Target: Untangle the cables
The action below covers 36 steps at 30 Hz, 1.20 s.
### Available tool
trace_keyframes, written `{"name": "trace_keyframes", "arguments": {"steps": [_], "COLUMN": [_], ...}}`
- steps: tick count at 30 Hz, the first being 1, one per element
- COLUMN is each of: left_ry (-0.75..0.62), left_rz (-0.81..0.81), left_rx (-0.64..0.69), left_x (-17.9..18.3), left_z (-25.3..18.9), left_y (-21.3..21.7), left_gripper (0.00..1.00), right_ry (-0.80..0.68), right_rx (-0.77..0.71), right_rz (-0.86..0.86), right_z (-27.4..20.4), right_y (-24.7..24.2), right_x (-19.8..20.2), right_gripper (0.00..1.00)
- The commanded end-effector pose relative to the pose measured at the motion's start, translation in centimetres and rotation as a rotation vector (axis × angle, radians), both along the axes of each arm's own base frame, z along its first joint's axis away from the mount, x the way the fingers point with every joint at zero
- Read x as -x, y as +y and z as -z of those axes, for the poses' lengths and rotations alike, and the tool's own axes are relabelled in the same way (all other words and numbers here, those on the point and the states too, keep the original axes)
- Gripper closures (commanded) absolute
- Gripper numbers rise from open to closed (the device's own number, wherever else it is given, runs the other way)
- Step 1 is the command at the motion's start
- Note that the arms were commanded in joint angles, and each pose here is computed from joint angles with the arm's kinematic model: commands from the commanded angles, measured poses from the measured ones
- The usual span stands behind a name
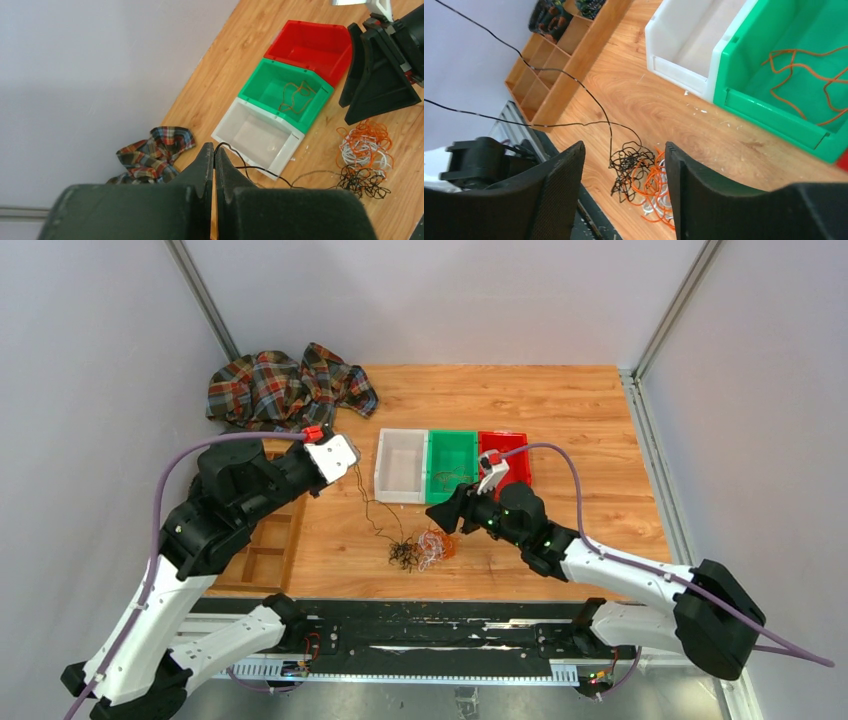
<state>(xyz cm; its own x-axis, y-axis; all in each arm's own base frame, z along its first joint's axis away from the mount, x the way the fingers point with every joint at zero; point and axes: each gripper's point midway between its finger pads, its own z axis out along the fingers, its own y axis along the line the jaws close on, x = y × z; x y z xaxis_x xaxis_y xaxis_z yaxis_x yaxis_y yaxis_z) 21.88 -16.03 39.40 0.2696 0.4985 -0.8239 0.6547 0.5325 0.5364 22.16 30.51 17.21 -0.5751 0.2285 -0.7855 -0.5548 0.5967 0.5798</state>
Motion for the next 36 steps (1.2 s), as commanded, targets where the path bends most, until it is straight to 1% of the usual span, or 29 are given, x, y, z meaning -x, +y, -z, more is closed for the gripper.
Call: {"name": "trace_keyframes", "arguments": {"steps": [1, 5, 11, 17, 19, 23, 25, 26, 28, 31, 36], "left_ry": [-0.082, -0.097, -0.12, -0.136, -0.139, -0.147, -0.144, -0.146, -0.154, -0.185, -0.256], "left_rz": [-0.006, -0.008, -0.029, -0.022, -0.021, -0.035, -0.045, -0.051, -0.066, -0.1, -0.1], "left_rx": [0.028, 0.025, 0.009, 0.018, 0.022, 0.02, 0.003, -0.008, -0.043, -0.139, -0.399], "left_x": [0.4, 0.4, 0.4, 0.8, 0.8, 1.0, 0.9, 0.9, 0.7, 0.0, -0.6], "left_z": [-3.0, -3.6, -4.2, -5.1, -5.3, -5.6, -5.2, -5.0, -4.3, -2.4, 2.6], "left_y": [0.6, 0.8, 1.4, 1.5, 1.6, 2.0, 2.3, 2.4, 2.8, 3.8, 5.5], "left_gripper": [1.0, 1.0, 1.0, 1.0, 1.0, 1.0, 1.0, 1.0, 1.0, 1.0, 1.0], "right_ry": [-0.036, -0.079, -0.084, -0.043, -0.037, -0.036, -0.049, -0.055, -0.07, -0.095, -0.108], "right_rx": [0.146, 0.223, 0.313, 0.387, 0.407, 0.421, 0.417, 0.418, 0.411, 0.393, 0.349], "right_rz": [-0.1, -0.193, -0.312, -0.329, -0.331, -0.321, -0.314, -0.306, -0.291, -0.263, -0.214], "right_z": [1.1, 2.2, 5.1, 8.1, 8.7, 9.2, 8.5, 8.2, 7.1, 5.2, 2.4], "right_y": [1.4, 3.7, 6.3, 7.1, 7.5, 8.0, 7.8, 7.6, 6.8, 5.1, 1.7], "right_x": [1.1, 3.1, 6.0, 6.1, 5.8, 5.3, 5.2, 5.1, 5.2, 5.5, 5.9], "right_gripper": [0.39, 0.4, 0.45, 0.52, 0.55, 0.73, 0.91, 0.98, 0.99, 0.99, 0.99]}}
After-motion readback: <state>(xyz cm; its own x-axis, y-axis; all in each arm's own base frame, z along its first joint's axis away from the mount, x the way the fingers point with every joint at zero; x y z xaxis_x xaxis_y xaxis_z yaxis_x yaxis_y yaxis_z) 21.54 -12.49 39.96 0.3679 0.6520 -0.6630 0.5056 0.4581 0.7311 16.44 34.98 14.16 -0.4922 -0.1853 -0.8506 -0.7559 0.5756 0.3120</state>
